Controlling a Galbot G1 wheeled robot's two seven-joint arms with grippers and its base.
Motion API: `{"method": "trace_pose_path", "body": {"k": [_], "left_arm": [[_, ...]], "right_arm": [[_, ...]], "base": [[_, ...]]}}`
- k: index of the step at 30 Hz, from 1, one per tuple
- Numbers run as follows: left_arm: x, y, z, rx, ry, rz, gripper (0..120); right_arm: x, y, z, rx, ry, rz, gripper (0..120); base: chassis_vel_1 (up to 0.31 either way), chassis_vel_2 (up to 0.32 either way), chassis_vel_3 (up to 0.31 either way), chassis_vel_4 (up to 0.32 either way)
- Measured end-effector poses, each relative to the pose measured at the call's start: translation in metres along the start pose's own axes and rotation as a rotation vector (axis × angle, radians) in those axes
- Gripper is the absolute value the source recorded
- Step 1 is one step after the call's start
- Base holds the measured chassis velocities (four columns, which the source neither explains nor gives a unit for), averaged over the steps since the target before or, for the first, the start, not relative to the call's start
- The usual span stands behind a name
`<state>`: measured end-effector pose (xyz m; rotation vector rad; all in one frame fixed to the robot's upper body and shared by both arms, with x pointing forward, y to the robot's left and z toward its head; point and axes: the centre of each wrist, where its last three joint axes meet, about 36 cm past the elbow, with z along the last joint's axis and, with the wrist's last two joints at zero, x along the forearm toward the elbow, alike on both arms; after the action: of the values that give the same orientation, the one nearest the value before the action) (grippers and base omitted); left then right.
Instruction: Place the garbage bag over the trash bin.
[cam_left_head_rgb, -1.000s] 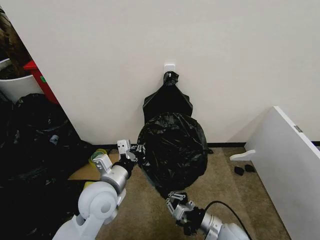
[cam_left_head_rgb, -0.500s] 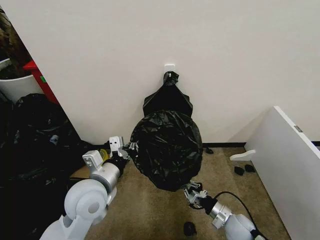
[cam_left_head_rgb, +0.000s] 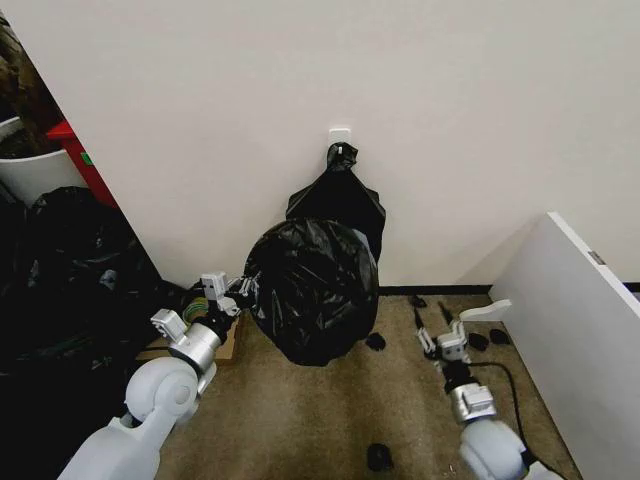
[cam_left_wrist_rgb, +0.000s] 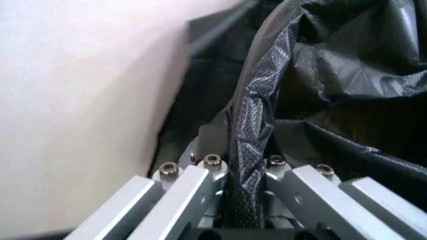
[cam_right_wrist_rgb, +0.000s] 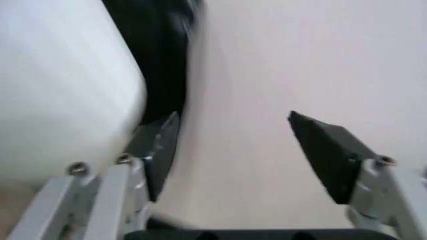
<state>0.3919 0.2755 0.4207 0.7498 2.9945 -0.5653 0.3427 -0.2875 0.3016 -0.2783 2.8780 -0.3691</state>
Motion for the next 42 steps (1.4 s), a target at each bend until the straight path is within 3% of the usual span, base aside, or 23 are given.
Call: {"method": "trace_pose_path", "body": {"k": [3, 4, 5, 7, 14, 20, 25, 31, 38, 42], "left_arm": [[0.001, 0.013, 0.011, -0.029, -0.016, 0.067, 1], [0.004, 0.035, 0.027, -0.074, -0.025, 0.176, 1], [0.004, 0.035, 0.027, -0.074, -0.025, 0.176, 1], [0.008, 0.046, 0.036, -0.137, -0.012, 0.208, 1], [0.012, 0.047, 0.041, -0.178, -0.008, 0.218, 1], [0.012, 0.039, 0.041, -0.190, -0.018, 0.255, 1], [0.009, 0.032, 0.044, -0.186, -0.022, 0.275, 1], [0.007, 0.025, 0.039, -0.190, -0.033, 0.301, 1], [0.006, 0.023, 0.040, -0.193, -0.035, 0.281, 1], [0.003, 0.017, 0.042, -0.182, -0.034, 0.219, 1]], "right_arm": [[-0.004, -0.011, -0.003, -0.015, -0.084, -0.062, 74], [-0.009, -0.023, -0.011, -0.079, -0.173, -0.155, 82], [-0.009, -0.023, -0.011, -0.079, -0.173, -0.155, 82], [-0.013, -0.028, -0.017, -0.158, -0.213, -0.216, 94], [-0.022, -0.028, -0.020, -0.240, -0.253, -0.307, 100], [-0.024, -0.010, -0.019, -0.310, -0.277, -0.397, 100], [-0.025, -0.001, -0.013, -0.243, -0.247, -0.369, 100], [-0.033, -0.007, -0.010, -0.117, -0.159, -0.199, 100], [-0.035, -0.011, -0.016, -0.125, -0.169, -0.164, 100], [-0.033, -0.010, -0.024, -0.139, -0.162, -0.070, 100]], "base": [[0.000, 0.000, 0.000, 0.000], [0.000, 0.000, 0.000, 0.000], [0.000, 0.000, 0.000, 0.000], [0.000, 0.000, 0.000, 0.000], [0.000, 0.000, 0.000, 0.000], [0.000, 0.000, 0.000, 0.000], [0.000, 0.000, 0.000, 0.000], [0.000, 0.000, 0.000, 0.000], [0.000, 0.000, 0.000, 0.000], [0.000, 0.000, 0.000, 0.000]]}}
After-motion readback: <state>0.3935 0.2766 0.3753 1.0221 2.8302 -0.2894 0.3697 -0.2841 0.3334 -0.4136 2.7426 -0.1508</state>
